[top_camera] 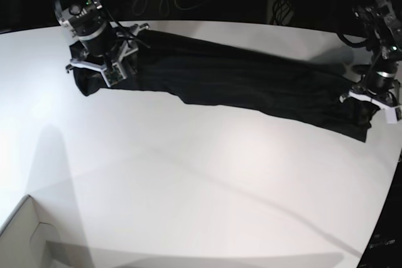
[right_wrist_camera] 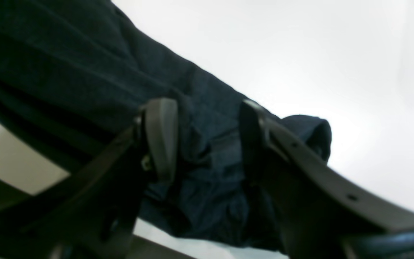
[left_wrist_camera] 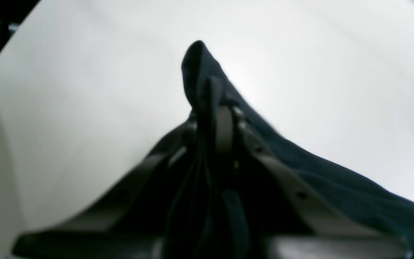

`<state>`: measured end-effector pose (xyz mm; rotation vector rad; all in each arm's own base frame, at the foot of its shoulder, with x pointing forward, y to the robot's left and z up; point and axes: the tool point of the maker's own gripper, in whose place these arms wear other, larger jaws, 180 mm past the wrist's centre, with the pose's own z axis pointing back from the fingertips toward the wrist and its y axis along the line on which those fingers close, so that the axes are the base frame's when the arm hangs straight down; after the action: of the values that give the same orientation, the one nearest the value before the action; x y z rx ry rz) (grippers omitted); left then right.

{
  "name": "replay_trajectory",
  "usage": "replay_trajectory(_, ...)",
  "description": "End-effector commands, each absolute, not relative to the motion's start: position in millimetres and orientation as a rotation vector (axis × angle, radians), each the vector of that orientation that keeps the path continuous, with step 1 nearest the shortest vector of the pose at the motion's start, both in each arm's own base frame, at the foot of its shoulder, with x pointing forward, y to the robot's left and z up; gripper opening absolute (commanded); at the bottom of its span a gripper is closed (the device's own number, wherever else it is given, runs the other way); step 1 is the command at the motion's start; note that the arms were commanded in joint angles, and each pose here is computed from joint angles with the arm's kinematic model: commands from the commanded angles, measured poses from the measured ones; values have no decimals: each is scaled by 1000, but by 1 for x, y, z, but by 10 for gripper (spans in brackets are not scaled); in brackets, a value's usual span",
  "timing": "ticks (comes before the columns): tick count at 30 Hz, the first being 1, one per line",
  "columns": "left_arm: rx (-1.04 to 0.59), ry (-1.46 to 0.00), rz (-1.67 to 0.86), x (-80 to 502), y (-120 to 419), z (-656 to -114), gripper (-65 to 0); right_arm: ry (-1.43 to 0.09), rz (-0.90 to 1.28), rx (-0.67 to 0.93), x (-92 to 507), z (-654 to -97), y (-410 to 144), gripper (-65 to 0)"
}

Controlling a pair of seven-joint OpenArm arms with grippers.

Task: Layout the t-shirt on the table in an organized manner, then fold the t-shirt properly
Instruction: 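Regrasp the strip end with the left gripper, right gripper holding, then lift the strip end with the left gripper and fold it toward the right gripper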

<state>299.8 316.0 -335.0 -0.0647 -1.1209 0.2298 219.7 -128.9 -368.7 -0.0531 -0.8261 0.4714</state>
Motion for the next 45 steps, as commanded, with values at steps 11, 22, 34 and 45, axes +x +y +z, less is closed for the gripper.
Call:
replay_trajectory(11,-103,-1277,86,294,241,-277,-649,-930,305,-215,250,-335,-196,-365)
replay_trajectory(22,-163,-1165,-294,300,80,-307,-649,-931,300,-220,251,-334,-198,-365)
replay_trajectory(34,-205,-1104,-613,277,-17,-322,-649,-931,300,-220,251,-334,-198,-366)
replay_trajectory(45,-208,-1005,-630,269,-17,-358,-648,-932,301,-219,251,-334,-198,-369)
